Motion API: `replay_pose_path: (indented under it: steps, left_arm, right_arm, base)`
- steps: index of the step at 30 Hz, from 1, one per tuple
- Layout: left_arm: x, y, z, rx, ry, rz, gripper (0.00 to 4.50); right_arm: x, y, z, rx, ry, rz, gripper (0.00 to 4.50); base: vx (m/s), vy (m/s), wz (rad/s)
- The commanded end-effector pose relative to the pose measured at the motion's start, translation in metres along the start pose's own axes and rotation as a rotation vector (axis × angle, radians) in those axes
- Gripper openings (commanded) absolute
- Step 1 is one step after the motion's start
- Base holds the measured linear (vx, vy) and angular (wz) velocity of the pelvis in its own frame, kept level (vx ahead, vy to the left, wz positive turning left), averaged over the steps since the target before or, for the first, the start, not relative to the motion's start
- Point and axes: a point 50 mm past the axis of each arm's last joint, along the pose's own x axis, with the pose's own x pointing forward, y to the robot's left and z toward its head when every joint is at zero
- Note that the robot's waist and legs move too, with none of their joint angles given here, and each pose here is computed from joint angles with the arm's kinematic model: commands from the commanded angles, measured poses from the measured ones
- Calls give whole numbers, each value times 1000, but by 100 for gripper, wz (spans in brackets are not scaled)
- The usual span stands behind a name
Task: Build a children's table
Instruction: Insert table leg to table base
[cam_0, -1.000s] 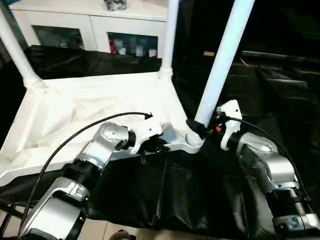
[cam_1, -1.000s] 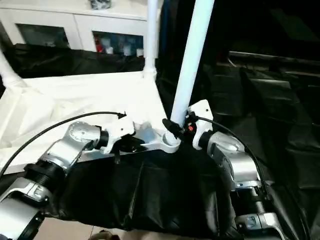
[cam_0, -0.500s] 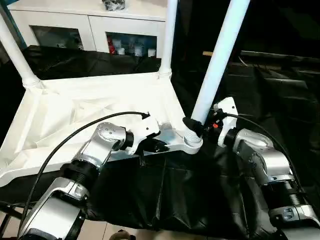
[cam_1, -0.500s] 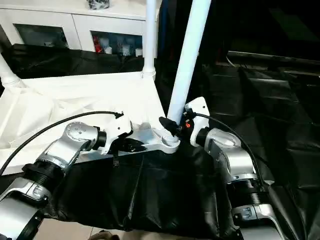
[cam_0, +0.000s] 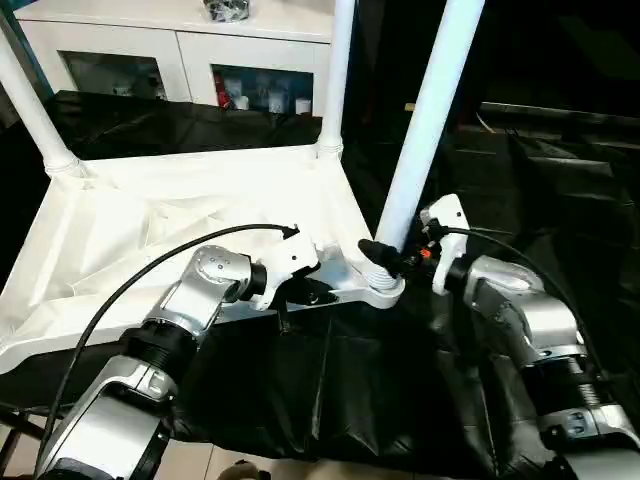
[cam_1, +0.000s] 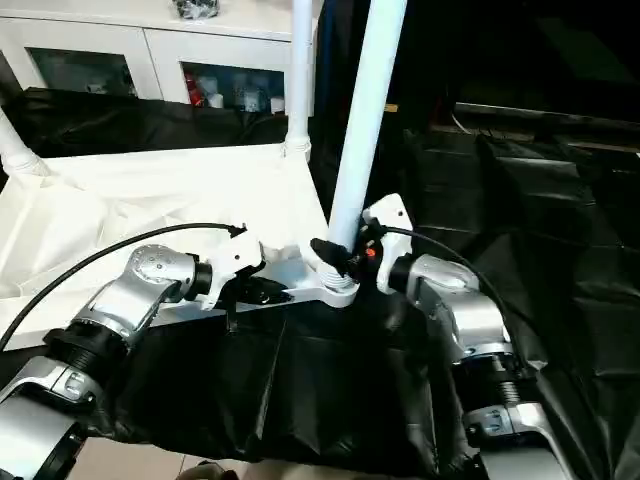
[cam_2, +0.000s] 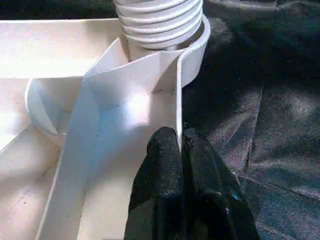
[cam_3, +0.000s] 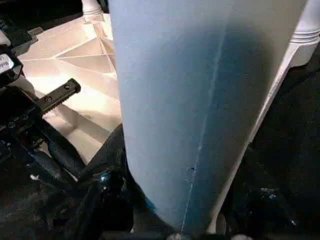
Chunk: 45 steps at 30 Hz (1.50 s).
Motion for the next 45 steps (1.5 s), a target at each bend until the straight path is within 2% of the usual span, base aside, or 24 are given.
replay_pose_path:
  steps: [1, 13, 19, 21, 24, 32, 36, 45]
  left_arm:
    - [-1, -3, -6, -35, -26, -15, 0]
    - [-5, -2, -6, -13, -15, -39, 0]
    - [-4, -4, -4, -3, -19, -62, 0]
    - [-4, -3, -2, 1, -19, -58, 0]
    - [-4, 0, 0, 3, -20, -36, 0]
    - [-3, 5, 6, -3, -44, 4, 0]
    - [-1, 7, 8, -7, -52, 34, 0]
    - [-1, 9, 7, -13, -54, 54, 0]
  right_arm:
    - [-3, -2, -10, 10, 56, -15, 190]
    - [-4, -1, -12, 12, 65, -15, 190]
    - [-2, -5, -14, 79, 13, -45, 190]
    - [-5, -7, -16, 138, -25, -56, 190]
    - [-10, -9, -23, 218, -70, -81, 190]
    - [-22, -9, -50, 311, -96, -139, 189]
    - [-28, -7, -59, 298, -100, -174, 189]
    - [-36, 4, -63, 216, -89, -193, 189]
  base:
    - [0, 0, 0]
    - [0, 0, 0]
    - [0, 0, 0]
    - [0, 0, 0]
    - [0, 0, 0]
    - [0, 0, 0]
    - [0, 0, 0]
    - [0, 0, 0]
